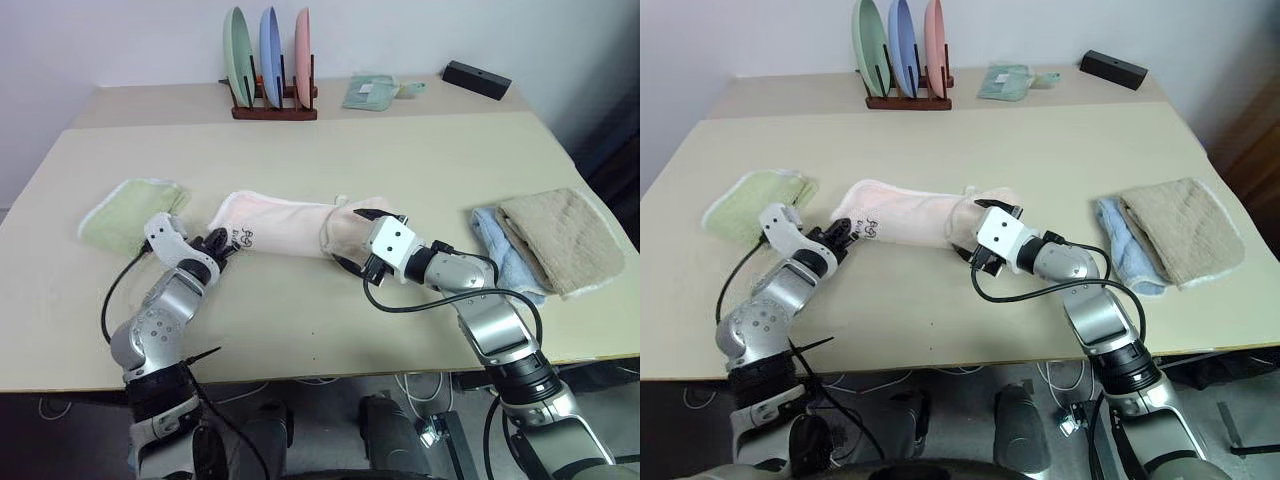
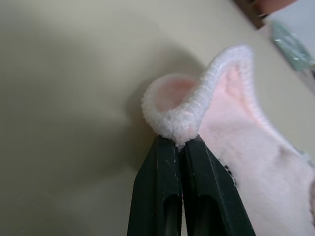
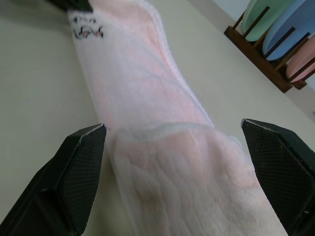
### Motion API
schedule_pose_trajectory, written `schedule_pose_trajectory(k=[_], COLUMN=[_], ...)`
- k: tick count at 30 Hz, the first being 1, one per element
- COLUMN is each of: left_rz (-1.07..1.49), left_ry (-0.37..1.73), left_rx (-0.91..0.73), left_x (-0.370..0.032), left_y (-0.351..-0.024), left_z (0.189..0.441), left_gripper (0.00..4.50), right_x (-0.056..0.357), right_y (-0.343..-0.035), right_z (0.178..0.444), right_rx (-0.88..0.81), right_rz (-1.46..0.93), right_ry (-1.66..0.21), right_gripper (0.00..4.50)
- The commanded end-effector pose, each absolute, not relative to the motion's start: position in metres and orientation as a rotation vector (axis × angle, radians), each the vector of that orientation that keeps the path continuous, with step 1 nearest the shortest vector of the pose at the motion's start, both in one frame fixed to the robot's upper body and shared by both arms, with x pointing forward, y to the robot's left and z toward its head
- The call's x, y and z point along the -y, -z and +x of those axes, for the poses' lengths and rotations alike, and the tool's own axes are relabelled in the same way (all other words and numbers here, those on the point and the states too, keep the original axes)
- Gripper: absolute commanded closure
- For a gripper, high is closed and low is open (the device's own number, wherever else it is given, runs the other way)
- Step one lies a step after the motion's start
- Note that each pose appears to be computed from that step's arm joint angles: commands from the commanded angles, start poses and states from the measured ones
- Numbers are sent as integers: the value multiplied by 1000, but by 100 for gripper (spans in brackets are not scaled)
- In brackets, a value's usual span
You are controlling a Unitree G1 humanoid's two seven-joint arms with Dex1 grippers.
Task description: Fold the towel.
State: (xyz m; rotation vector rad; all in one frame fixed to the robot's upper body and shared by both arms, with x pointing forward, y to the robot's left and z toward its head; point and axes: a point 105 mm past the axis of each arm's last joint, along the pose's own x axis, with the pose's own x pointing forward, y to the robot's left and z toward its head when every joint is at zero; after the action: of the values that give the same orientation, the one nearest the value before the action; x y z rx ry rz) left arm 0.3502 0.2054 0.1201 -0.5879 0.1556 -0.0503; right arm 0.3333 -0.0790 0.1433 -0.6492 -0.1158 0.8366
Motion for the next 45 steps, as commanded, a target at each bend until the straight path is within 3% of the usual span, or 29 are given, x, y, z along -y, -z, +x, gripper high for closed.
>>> schedule_pose_trajectory(k=[1,5,10,14,18,25,32,35,41,43,45], left_rz=[-445,-269,-58,62,146,231,195,110,-34,-42,-41], left_ry=[139,297,619,906,1082,1070,1099,1133,1100,1060,998], left_rx=[-16,51,106,103,99,-8,-76,-86,37,48,55], left_x=[-209,-190,-121,-49,-7,20,25,24,4,-12,-32], left_y=[-155,-179,-201,-197,-185,-153,-136,-140,-179,-184,-186], left_z=[345,344,342,330,320,338,334,327,324,325,328], left_gripper=[440,440,440,440,440,440,440,361,70,70,64], right_x=[81,86,101,120,154,193,193,190,192,194,200], right_y=[-156,-156,-154,-149,-142,-146,-143,-143,-146,-149,-148], right_z=[333,336,339,340,347,341,335,335,337,336,336], right_rx=[160,151,127,88,18,-20,-26,-24,-21,-25,-61], right_rz=[-669,-660,-659,-680,-741,-769,-767,-769,-784,-793,-795], right_ry=[-825,-809,-767,-709,-590,-489,-482,-487,-490,-493,-489], right_gripper=[0,0,0,0,0,0,0,0,0,0,55])
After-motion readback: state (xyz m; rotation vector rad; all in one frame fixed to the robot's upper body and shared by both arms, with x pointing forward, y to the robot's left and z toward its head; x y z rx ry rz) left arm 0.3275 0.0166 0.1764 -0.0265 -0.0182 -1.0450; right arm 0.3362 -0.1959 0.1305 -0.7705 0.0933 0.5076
